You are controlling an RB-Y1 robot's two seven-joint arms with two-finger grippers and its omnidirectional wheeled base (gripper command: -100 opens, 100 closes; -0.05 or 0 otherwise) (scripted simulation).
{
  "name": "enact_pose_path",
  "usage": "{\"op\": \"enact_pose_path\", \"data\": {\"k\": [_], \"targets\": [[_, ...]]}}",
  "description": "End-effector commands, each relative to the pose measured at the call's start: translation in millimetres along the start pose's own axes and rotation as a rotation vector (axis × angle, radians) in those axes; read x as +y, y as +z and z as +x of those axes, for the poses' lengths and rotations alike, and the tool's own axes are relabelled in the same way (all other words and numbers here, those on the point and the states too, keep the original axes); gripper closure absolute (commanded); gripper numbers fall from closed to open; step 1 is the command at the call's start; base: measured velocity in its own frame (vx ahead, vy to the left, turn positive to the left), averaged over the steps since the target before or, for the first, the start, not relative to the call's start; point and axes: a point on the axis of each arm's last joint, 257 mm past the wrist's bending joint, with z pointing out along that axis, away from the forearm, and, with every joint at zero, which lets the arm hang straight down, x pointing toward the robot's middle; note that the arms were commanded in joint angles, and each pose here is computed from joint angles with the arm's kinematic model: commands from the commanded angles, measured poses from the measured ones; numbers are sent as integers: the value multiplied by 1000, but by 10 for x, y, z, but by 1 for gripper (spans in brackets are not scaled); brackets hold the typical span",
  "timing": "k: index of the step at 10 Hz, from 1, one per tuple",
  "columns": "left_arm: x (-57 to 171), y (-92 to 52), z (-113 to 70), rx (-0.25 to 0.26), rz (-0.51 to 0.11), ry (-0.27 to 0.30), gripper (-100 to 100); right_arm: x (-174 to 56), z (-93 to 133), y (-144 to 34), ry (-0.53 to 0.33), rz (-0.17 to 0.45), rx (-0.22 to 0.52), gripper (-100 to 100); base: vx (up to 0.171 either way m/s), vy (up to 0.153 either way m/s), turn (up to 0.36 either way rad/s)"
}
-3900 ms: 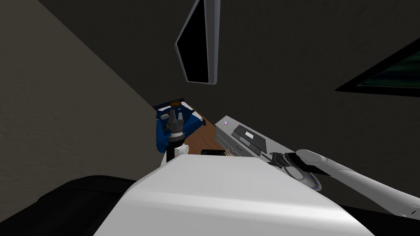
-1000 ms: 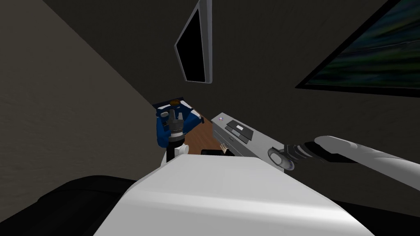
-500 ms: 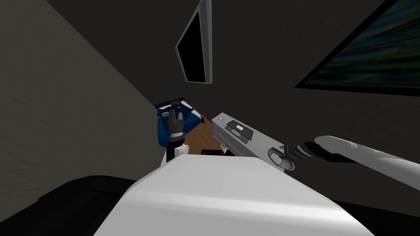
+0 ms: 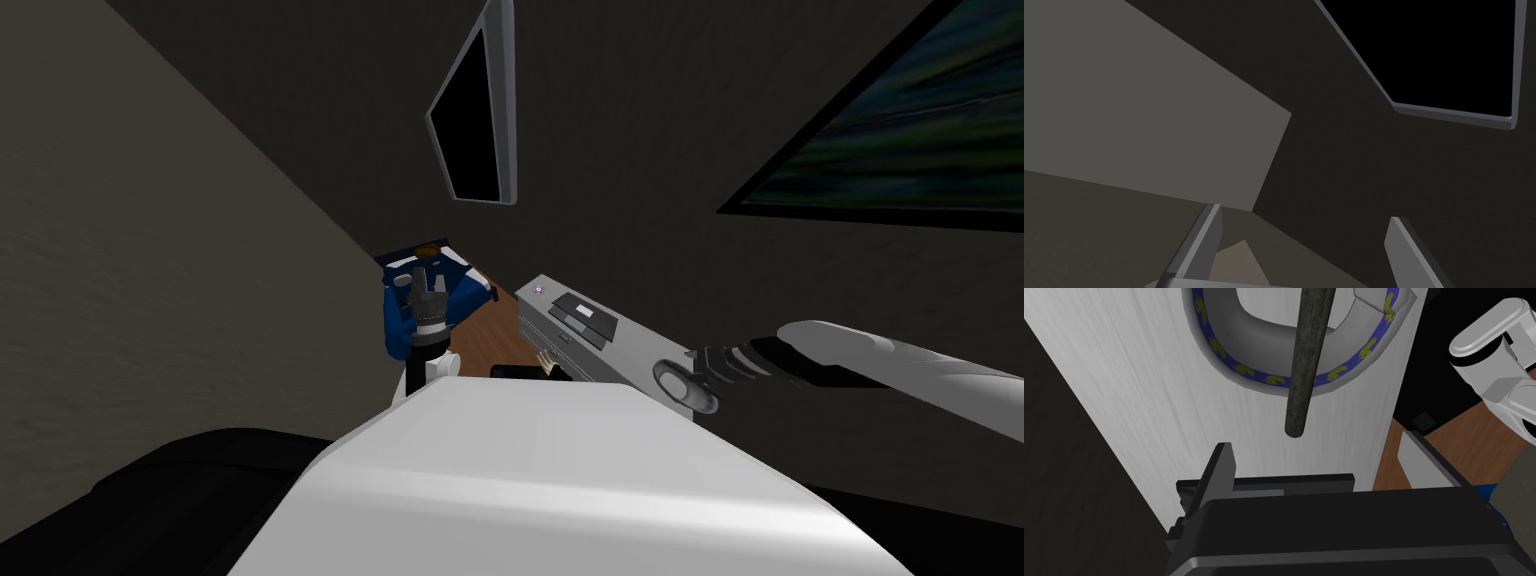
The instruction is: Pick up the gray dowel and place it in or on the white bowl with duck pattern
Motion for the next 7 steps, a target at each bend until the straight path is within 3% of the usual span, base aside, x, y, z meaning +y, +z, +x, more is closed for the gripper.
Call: {"op": "enact_pose_path", "data": {"k": [1,2,3,4,7], "targets": [[0,0,0,0,0,0,0,-43,-65,-173,-9,-3,0,-100,-8,29,-34],[0,0,0,0,0,0,0,-76,-106,-284,-14,-3,1,-100,-5,33,-45],[0,0,0,0,0,0,0,-65,-68,-230,-11,-1,0,-100,-4,15,-17],[0,0,0,0,0,0,0,-63,-71,-242,-11,-3,0,0,0,0,0],[0,0,0,0,0,0,0,-63,-71,-241,-11,-3,0,0,0,0,0]]}}
